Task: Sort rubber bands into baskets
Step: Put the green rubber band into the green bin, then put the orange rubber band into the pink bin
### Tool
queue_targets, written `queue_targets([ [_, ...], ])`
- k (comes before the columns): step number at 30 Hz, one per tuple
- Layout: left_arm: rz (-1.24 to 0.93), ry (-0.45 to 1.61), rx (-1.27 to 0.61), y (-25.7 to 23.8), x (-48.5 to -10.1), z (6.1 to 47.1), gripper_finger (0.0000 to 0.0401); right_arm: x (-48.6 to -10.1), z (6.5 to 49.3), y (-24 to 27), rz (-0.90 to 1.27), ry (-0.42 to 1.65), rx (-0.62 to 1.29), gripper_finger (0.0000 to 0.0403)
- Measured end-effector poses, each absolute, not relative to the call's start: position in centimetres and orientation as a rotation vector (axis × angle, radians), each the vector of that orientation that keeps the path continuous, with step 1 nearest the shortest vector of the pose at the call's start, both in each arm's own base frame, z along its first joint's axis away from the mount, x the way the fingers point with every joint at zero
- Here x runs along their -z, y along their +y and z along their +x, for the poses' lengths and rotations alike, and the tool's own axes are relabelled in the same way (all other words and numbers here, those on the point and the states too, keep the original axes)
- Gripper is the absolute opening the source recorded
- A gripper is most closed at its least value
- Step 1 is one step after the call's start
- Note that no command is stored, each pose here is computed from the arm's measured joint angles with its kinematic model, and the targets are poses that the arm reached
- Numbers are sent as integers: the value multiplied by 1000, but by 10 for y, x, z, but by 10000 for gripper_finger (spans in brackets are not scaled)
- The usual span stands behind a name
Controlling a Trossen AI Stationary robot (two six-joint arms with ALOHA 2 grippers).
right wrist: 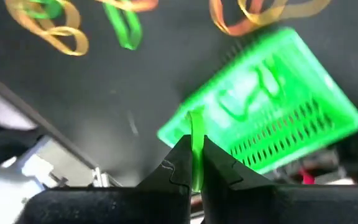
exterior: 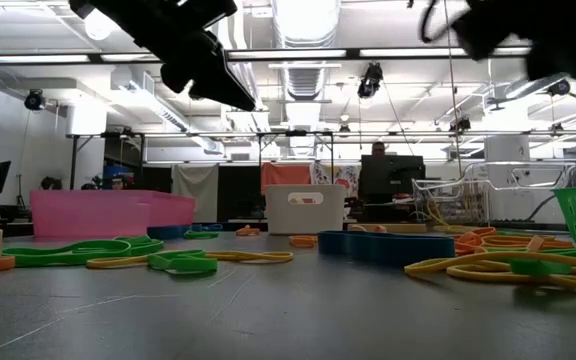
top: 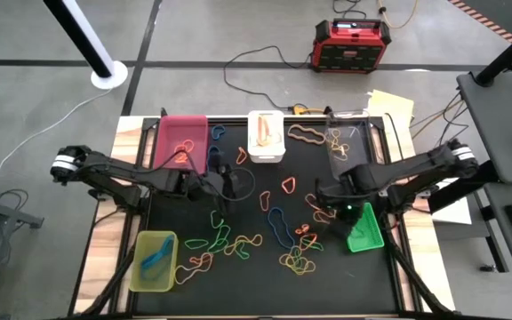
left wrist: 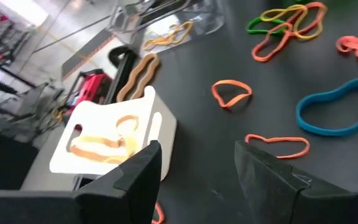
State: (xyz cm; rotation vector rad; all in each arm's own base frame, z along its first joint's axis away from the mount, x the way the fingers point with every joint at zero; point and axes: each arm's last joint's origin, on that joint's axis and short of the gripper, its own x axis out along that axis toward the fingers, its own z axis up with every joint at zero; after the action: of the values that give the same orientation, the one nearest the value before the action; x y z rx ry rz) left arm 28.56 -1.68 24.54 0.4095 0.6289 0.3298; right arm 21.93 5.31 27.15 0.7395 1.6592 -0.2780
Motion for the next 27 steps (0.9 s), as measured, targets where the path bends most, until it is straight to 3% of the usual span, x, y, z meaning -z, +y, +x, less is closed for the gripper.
queue_targets([
  [8,435,652,-312,-15,-244,285,187,-241,184,54,863,1677,544,19],
  [18,411,668,-263,-12,-242,285,187,-231,175,52,867,1693,584,104],
  [27,327,624,23,-12,-229,295,188,-254,208,52,650,1301,436,149],
])
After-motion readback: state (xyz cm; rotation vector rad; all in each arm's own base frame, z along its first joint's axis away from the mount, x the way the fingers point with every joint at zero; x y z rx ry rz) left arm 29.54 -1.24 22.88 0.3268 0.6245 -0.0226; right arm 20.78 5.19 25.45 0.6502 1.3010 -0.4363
